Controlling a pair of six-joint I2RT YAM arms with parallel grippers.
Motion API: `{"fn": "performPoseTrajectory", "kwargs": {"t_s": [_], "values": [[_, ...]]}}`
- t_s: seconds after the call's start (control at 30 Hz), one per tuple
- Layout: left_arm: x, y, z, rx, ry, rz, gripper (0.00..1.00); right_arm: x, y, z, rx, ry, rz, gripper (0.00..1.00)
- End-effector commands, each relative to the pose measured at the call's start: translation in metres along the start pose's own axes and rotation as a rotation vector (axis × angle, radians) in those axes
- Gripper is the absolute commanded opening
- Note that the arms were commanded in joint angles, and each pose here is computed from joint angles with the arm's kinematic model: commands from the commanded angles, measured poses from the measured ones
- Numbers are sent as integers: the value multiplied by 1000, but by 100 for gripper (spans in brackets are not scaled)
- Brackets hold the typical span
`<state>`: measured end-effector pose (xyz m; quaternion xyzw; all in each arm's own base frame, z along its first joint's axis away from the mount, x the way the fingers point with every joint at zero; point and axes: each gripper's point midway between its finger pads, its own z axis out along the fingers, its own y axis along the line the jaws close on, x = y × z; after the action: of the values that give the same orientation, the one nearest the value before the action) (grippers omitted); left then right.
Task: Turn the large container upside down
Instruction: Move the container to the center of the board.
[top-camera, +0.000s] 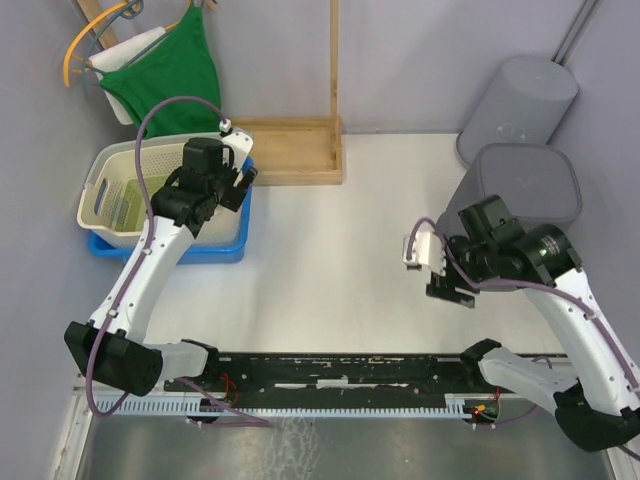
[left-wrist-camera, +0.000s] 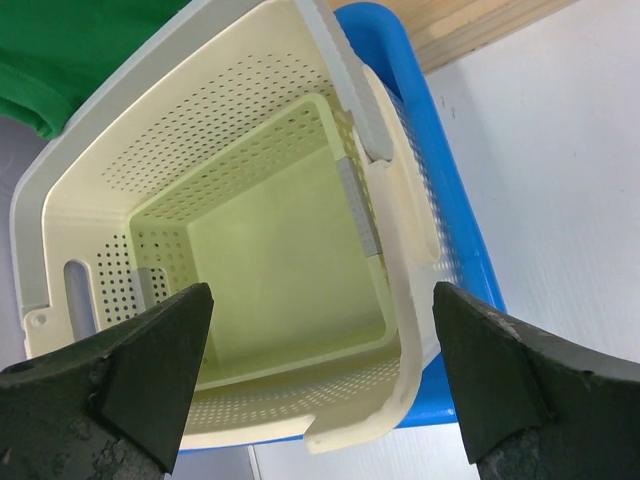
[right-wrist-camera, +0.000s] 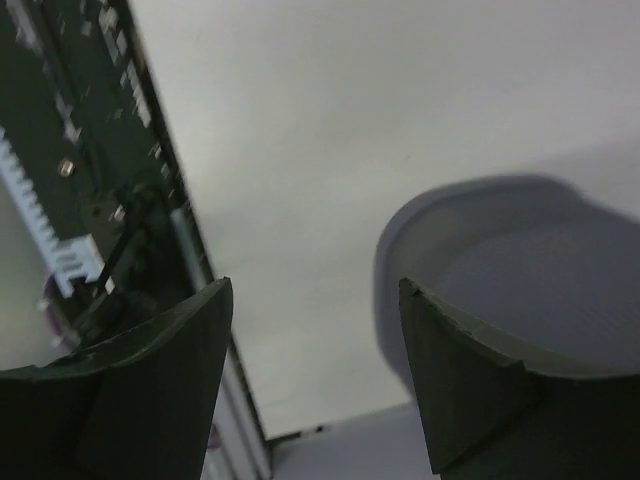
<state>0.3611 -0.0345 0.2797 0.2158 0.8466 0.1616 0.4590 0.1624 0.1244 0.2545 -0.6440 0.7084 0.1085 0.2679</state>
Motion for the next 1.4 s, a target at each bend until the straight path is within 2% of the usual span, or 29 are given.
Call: {"fn": "performPoseTrajectory", "kwargs": {"t_s": [0.0,0.1,0.37,0.57,0.8,1.07,1.37], "values": [[-15,-2,5,27,-18,-41,97,115,54,15,-186,410,58,74],[-13,-6,9,43,-5,-36,97,167,45,19,-26,556,89,73],[-2,-10,12,47,14,-19,97,222,30,23,262,673,226,73],[-4,-14,14,69,19,-26,97,241,-17,41,436,708,272,75],[-4,-14,14,69,24,-26,97,250,-84,53,625,663,427,74],[-2,-14,15,66,32,-20,97,289,-123,67,674,658,590,73],[-2,-15,18,72,36,-20,97,317,-154,58,724,657,730,73]]}}
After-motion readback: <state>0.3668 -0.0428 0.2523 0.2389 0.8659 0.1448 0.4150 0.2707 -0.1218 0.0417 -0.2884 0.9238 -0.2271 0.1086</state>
